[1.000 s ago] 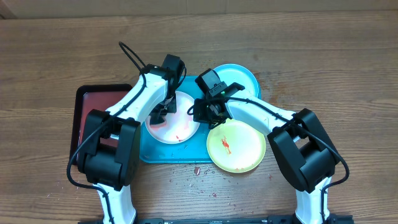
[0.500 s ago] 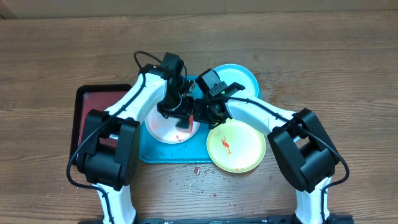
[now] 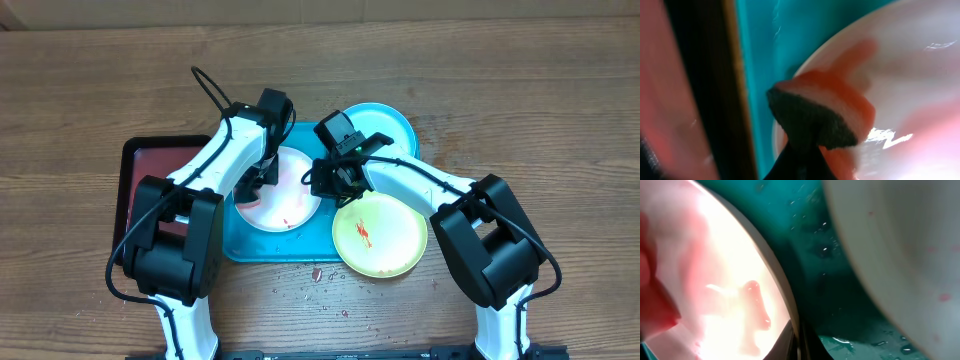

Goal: Clean dirty plates on tray and stack at the side
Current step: 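Scrub the white plate with the sponge held in the left gripper, then lift the sponge back over the black tray with left gripper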

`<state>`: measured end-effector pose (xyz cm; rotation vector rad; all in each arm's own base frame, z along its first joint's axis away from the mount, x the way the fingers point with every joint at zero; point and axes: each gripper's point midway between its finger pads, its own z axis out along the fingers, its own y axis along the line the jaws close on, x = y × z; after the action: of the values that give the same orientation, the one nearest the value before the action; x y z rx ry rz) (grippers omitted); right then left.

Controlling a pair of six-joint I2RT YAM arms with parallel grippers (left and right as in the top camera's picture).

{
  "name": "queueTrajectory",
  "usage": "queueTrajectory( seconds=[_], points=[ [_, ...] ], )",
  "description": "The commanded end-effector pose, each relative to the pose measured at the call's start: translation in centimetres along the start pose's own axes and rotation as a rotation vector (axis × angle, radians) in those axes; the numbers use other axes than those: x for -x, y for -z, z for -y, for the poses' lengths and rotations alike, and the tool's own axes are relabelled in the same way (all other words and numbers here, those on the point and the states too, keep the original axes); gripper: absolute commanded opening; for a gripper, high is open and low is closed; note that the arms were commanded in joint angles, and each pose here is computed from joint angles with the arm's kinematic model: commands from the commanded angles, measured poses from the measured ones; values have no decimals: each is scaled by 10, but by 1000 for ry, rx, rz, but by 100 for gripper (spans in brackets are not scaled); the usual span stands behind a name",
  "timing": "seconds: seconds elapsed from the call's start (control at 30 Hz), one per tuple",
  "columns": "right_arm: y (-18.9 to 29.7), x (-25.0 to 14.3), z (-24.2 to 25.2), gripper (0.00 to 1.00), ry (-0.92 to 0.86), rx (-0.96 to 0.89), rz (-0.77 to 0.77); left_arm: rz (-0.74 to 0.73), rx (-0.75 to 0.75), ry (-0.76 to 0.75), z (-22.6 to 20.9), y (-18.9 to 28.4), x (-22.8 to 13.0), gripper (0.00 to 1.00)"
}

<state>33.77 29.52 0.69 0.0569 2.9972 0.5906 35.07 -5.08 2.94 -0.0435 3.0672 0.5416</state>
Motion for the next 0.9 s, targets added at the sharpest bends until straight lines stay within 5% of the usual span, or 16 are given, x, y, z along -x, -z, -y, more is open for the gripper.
queueTrajectory(
  seconds=[0.0, 0.23, 0.57, 0.87],
  points=[
    [-10, -9, 13, 4, -11, -40, -27, -58, 36, -7, -7, -3, -11, 4],
    [-10, -11, 12, 4, -12, -31, -40, -164, -485, -353, 60, 45, -31, 4],
    [-9, -17, 15, 4, -12, -42, -65, 118, -509, -197, -7, 156, 52, 4],
    [-6, -17, 14, 4, 39, -49, -75, 155, -506, 6, -83, 196, 52, 4]
  ],
)
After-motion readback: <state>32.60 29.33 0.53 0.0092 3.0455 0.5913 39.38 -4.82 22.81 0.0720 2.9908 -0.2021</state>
